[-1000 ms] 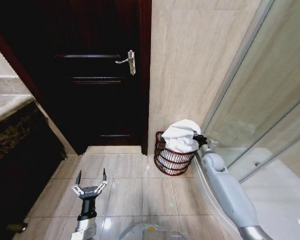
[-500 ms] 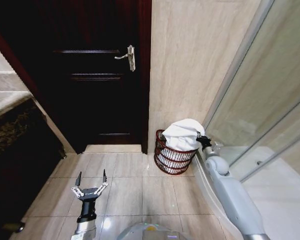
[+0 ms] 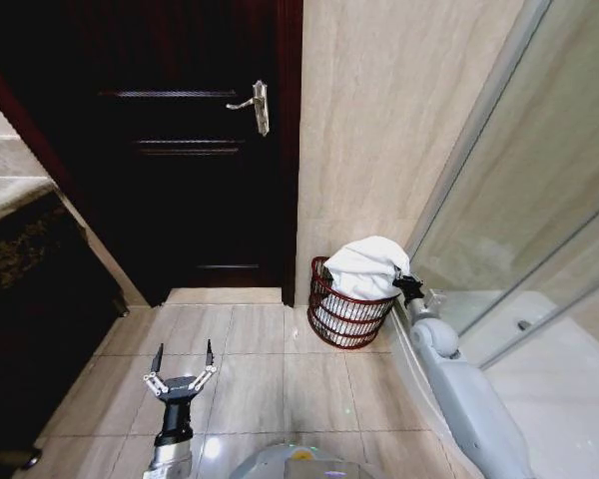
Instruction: Discard the used towel into the hamper.
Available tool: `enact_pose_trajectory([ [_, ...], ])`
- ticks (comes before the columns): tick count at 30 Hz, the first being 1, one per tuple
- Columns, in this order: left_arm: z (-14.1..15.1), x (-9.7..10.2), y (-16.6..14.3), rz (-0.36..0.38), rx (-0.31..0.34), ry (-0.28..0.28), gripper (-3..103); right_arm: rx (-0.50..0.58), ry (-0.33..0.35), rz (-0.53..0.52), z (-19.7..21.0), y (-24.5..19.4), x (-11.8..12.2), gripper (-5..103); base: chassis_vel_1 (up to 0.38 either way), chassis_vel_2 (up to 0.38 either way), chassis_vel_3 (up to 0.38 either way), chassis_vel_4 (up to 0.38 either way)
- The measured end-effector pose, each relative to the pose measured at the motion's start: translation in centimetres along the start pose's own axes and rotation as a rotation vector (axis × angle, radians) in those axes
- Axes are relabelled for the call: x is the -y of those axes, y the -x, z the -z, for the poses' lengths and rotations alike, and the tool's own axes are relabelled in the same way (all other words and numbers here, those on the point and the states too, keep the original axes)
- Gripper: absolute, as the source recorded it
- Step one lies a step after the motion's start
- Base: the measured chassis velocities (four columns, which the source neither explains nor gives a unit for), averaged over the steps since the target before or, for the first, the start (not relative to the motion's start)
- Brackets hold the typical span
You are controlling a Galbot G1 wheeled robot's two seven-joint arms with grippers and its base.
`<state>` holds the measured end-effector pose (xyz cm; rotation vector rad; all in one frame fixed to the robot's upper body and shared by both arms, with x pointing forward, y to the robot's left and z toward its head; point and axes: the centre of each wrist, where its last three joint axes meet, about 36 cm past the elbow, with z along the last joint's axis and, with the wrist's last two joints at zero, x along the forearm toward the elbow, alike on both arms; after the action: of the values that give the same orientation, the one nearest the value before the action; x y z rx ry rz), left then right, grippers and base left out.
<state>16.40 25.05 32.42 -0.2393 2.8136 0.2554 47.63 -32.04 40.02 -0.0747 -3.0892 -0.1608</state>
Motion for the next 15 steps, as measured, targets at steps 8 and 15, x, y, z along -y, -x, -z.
enact_pose_trajectory([
  [8,-0.15,-0.1,-0.21,0.002,0.0,-0.001,100,0.011,0.001,0.008,0.39,-0.22,-0.42,5,-0.017,0.017,0.016,-0.016],
  [15,-0.25,-0.06,-0.09,0.003,0.002,-0.002,100,0.015,-0.003,0.008,0.57,-0.44,-0.65,5,-0.039,0.047,0.05,-0.05],
])
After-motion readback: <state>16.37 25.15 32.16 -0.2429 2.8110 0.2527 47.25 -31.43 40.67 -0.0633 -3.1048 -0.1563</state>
